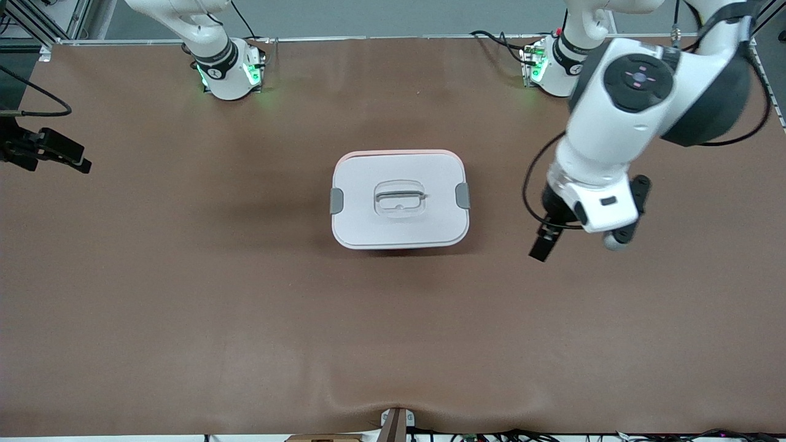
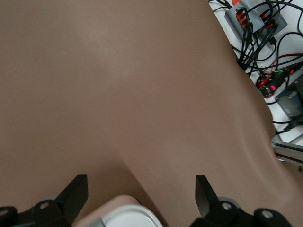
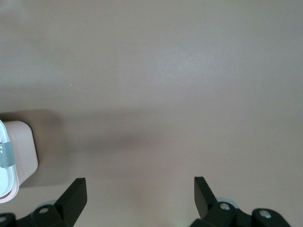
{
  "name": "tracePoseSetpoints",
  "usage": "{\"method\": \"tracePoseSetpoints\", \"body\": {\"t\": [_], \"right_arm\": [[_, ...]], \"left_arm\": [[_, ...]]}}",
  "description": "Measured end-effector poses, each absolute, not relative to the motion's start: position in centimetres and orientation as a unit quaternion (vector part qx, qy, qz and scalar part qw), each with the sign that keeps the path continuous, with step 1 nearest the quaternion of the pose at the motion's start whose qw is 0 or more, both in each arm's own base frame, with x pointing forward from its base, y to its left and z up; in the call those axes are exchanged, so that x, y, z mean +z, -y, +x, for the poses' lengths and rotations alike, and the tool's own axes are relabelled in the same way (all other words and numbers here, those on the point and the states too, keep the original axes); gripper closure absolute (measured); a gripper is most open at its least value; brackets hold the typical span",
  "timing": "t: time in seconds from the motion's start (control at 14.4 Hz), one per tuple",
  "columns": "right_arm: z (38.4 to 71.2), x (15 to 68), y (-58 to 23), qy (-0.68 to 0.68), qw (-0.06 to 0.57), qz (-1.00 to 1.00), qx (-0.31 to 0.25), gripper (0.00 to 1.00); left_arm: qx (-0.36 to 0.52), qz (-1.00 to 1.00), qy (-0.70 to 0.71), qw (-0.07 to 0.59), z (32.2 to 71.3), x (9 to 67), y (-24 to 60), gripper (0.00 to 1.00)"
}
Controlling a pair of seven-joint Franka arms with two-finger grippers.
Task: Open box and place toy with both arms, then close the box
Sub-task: 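Release the lid handle and raise the left gripper away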
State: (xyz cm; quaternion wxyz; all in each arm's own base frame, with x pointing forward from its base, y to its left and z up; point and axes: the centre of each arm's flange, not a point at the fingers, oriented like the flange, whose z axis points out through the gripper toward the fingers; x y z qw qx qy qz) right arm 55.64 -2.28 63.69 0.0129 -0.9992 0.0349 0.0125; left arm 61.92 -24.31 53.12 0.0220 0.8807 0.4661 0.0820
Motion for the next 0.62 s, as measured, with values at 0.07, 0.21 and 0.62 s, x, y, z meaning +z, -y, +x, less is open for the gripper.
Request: {"method": "tracePoseSetpoints", "body": {"t": [0.07, 0.21, 0.62], "right_arm": [[55.6, 63.7, 2.3, -0.035, 0.013, -0.999, 0.013, 0.0], [55.6, 63.7, 2.3, -0.035, 0.013, -0.999, 0.013, 0.0], [55.6, 63.7, 2.3, -0.035, 0.013, -0.999, 0.012, 0.0]], "left_arm": [[0.083, 0.89, -0.447, 0.017, 62.7, 53.3, 22.0, 0.0], [0.086, 0.909, -0.409, 0.009, 64.0, 53.7, 17.2, 0.0], [0.072, 0.951, -0.3, 0.004, 65.5, 54.4, 6.4, 0.0]]}}
